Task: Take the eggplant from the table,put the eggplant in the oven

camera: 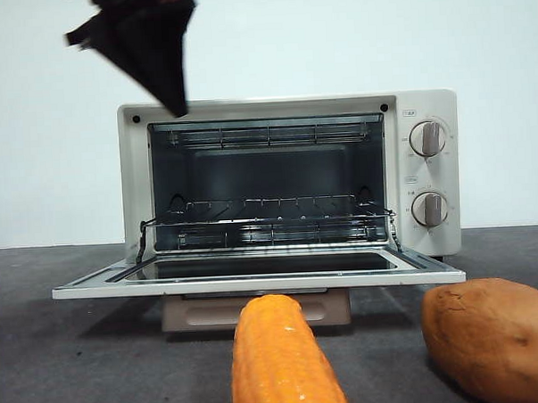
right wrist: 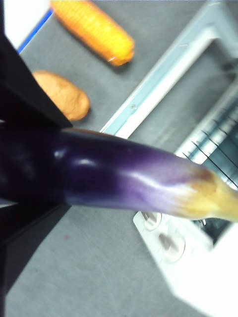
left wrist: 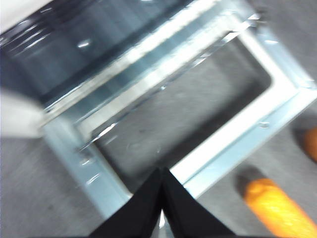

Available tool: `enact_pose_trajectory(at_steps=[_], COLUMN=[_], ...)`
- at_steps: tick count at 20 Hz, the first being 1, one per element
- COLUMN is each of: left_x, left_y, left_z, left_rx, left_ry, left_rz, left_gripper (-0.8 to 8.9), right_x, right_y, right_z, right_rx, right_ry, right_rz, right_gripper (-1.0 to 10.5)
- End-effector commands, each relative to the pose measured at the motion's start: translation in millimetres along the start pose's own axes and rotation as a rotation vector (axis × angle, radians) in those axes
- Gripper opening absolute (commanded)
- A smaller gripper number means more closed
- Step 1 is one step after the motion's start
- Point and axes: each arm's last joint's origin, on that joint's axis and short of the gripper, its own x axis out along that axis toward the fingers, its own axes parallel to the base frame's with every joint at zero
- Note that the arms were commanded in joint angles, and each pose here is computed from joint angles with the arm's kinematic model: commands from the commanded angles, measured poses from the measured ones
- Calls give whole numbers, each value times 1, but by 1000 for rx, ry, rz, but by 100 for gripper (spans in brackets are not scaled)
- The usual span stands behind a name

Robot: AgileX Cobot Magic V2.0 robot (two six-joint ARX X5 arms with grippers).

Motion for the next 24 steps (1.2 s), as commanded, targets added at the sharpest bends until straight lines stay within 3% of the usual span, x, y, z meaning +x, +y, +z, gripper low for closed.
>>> enact_pose_trajectory(at_steps=[1,7,10,14,19,24], left_x=[-4,-7,2,19,23,22], left_y=[13,50,63,73,73,74], left_z=[-16,-81,-111,-132,-135,-134], left_rx=[-60,-303,-413,-494,-494,-489], left_ry=[-65,-293,-337,-343,-347,-363], left_rz=[28,76,101,84,73,74], left_gripper=[6,6,6,6,6,6], right_x=[14,86,129,181,235,275], right_y=[15,44,53,57,59,61], right_z=[23,66,82,100,105,104], right_rx=[-132,-456,-583,-648,-744,-764], right_ry=[-74,-65,-63,-105,-77,-30], right_rz=[13,-35,-67,-124,-199,-308], right_gripper=[134,134,134,134,135,162])
